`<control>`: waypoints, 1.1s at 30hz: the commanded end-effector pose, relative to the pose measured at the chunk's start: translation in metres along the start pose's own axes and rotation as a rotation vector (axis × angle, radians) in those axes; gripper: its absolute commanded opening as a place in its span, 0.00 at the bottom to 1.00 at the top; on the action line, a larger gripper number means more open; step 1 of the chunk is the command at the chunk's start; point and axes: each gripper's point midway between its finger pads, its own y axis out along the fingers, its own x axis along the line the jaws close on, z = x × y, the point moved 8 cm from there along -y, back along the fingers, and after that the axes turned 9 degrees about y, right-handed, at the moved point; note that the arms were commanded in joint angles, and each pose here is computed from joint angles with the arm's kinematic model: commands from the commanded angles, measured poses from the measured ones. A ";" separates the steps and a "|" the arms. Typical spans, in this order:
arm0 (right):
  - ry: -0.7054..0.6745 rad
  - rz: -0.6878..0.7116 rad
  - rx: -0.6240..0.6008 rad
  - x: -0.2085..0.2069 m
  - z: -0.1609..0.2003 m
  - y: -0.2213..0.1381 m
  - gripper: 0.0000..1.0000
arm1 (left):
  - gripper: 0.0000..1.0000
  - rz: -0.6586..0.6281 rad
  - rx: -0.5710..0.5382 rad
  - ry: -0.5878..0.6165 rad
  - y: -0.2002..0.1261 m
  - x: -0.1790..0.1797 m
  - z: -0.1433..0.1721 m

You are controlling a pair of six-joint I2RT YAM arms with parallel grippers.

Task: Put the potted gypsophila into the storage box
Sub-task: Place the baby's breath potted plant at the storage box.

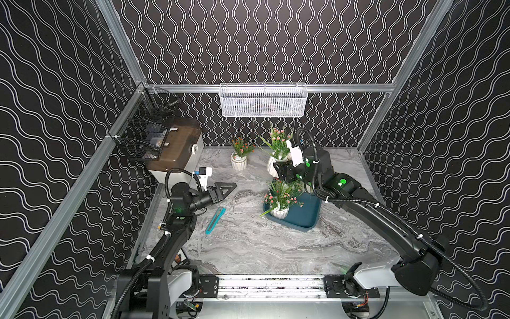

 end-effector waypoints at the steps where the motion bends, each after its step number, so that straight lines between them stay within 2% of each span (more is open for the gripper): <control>1: 0.034 0.033 -0.041 -0.009 -0.004 -0.010 0.77 | 0.91 0.029 0.017 0.060 0.003 -0.012 -0.001; 14: 0.093 0.165 -0.017 -0.056 0.012 -0.043 0.77 | 0.92 0.043 0.121 0.146 0.018 -0.036 0.014; 33: 0.125 0.278 0.001 -0.078 0.037 -0.058 0.77 | 0.92 0.052 0.158 0.131 0.024 -0.035 0.020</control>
